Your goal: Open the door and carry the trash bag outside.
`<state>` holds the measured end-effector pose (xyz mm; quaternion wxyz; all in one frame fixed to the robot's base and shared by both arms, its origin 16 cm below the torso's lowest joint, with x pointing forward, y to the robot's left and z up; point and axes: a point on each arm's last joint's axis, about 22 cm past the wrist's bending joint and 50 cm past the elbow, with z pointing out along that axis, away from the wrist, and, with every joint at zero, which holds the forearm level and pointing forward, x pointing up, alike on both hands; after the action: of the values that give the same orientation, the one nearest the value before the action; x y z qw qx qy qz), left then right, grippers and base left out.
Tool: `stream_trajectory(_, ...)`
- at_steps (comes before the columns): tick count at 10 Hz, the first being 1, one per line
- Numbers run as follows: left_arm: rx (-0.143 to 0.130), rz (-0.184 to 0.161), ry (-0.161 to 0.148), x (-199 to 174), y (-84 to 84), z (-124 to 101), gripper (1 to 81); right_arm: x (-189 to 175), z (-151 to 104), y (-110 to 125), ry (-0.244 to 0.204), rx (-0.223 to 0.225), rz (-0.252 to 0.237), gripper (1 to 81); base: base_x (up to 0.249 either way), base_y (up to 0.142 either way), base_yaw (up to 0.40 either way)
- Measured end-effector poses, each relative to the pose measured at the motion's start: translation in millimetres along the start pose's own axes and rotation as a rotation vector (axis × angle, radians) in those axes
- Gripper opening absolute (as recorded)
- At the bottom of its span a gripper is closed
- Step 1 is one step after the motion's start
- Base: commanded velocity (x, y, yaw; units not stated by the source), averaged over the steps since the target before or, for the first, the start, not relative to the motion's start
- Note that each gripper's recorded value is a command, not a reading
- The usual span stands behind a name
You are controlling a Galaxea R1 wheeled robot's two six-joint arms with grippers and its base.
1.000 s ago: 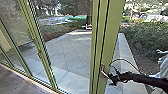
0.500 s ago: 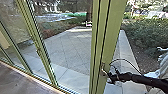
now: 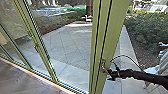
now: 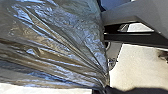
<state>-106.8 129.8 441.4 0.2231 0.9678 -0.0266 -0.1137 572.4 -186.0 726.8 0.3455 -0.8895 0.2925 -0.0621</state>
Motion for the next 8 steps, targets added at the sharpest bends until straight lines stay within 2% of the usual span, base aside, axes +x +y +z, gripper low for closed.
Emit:
stream_trajectory(5,0.011,-0.004,-0.006,-6,-8.4,-3,1.0,5,-6,-4,0.006,0.000,-0.016,81.1,0.000,0.000,0.000)
stream_trajectory(8,0.011,-0.013,-0.026,-23,-9.2,-3,1.0,10,-7,-7,0.020,0.015,-0.023,81.1,0.000,0.000,0.000)
